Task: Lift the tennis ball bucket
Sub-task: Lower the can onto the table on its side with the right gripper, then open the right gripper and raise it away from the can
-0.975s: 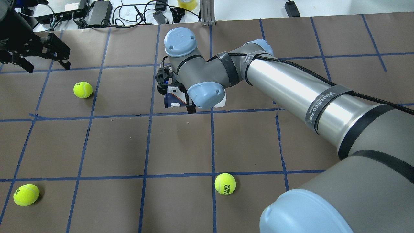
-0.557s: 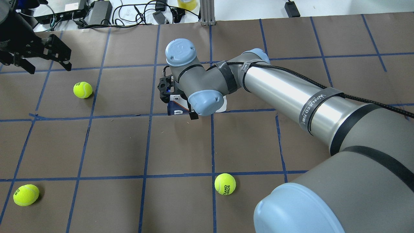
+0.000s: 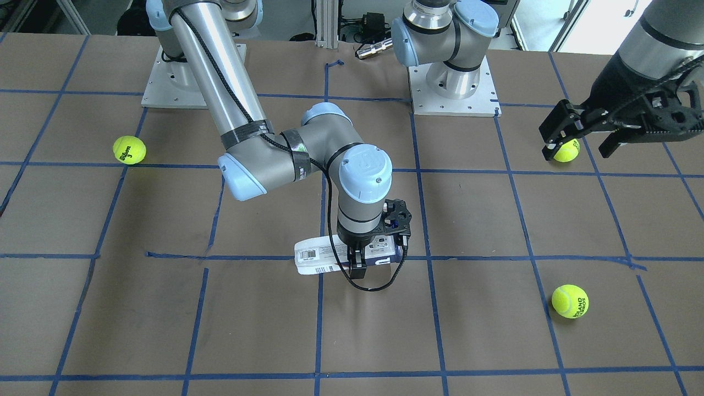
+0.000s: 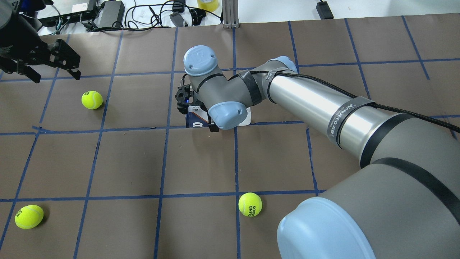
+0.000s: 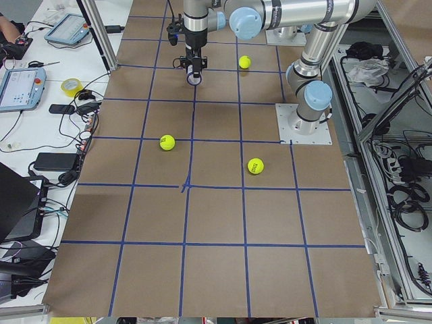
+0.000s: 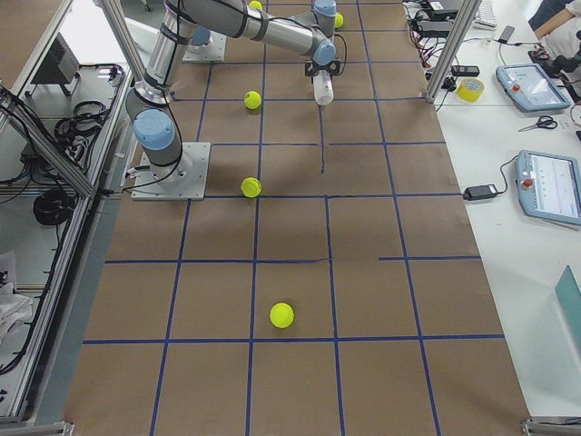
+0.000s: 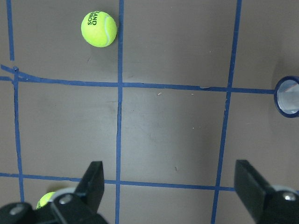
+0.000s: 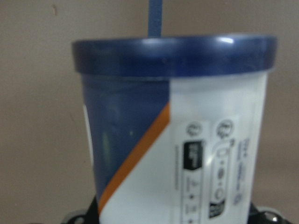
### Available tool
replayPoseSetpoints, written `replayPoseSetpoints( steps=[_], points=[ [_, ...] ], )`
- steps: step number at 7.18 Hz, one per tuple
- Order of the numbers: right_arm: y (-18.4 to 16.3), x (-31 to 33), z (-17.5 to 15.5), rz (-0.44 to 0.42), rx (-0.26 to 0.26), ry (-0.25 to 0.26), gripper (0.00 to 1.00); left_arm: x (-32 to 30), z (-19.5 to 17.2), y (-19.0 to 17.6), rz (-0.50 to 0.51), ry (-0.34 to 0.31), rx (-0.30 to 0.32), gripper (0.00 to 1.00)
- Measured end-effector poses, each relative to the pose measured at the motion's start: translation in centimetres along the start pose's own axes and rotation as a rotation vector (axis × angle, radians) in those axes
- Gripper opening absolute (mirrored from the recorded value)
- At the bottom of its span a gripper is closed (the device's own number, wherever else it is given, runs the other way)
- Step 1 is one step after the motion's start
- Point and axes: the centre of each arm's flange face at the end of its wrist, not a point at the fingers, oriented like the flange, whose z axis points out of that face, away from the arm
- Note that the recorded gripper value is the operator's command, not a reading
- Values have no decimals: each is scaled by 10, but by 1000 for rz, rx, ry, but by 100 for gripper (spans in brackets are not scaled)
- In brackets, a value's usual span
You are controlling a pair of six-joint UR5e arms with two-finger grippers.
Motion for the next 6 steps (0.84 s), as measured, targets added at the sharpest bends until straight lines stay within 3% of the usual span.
replayPoseSetpoints(
  steps=[3,6],
  points=[
    [-3,-1,-13,44,-7,14,100,0,0,0,0,-1,1,100],
    [27,2,-88,108,55,22,100,2,1,-1,-3,24,0,100]
  ],
)
